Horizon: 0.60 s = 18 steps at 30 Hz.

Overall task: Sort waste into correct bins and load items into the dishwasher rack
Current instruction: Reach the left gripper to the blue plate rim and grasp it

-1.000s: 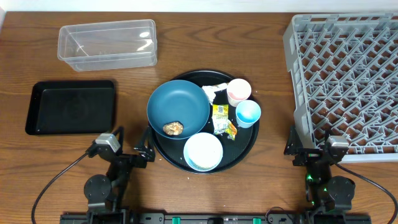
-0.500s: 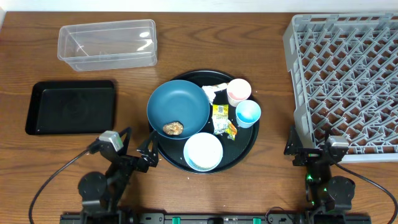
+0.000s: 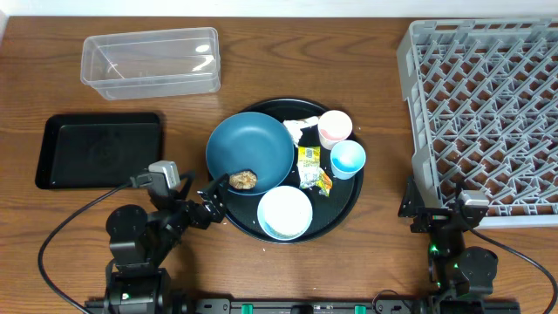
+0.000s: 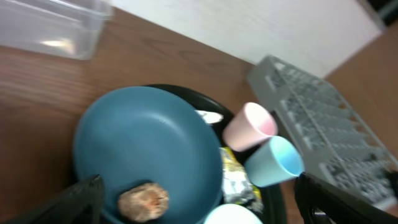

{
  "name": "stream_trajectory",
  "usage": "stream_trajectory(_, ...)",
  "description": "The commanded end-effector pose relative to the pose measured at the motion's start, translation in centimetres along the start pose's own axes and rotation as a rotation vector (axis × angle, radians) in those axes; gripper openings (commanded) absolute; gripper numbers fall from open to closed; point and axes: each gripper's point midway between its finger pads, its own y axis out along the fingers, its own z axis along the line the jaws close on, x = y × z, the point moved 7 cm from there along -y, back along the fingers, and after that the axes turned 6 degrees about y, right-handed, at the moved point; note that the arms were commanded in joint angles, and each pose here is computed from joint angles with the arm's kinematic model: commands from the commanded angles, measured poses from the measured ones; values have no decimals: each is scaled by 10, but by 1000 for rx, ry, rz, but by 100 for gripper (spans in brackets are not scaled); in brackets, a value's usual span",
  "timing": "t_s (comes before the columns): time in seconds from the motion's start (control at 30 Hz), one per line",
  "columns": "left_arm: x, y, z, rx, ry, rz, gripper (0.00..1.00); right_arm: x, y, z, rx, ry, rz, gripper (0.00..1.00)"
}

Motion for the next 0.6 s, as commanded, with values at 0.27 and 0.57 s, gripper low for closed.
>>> stream_trajectory(0.27, 29, -6, -26, 51, 9, 205, 98, -2, 0, 1, 0, -15, 6, 99)
stream_trajectory(0.57, 60, -2, -45, 292, 138, 366, 98, -2, 0, 1, 0, -15, 6, 99)
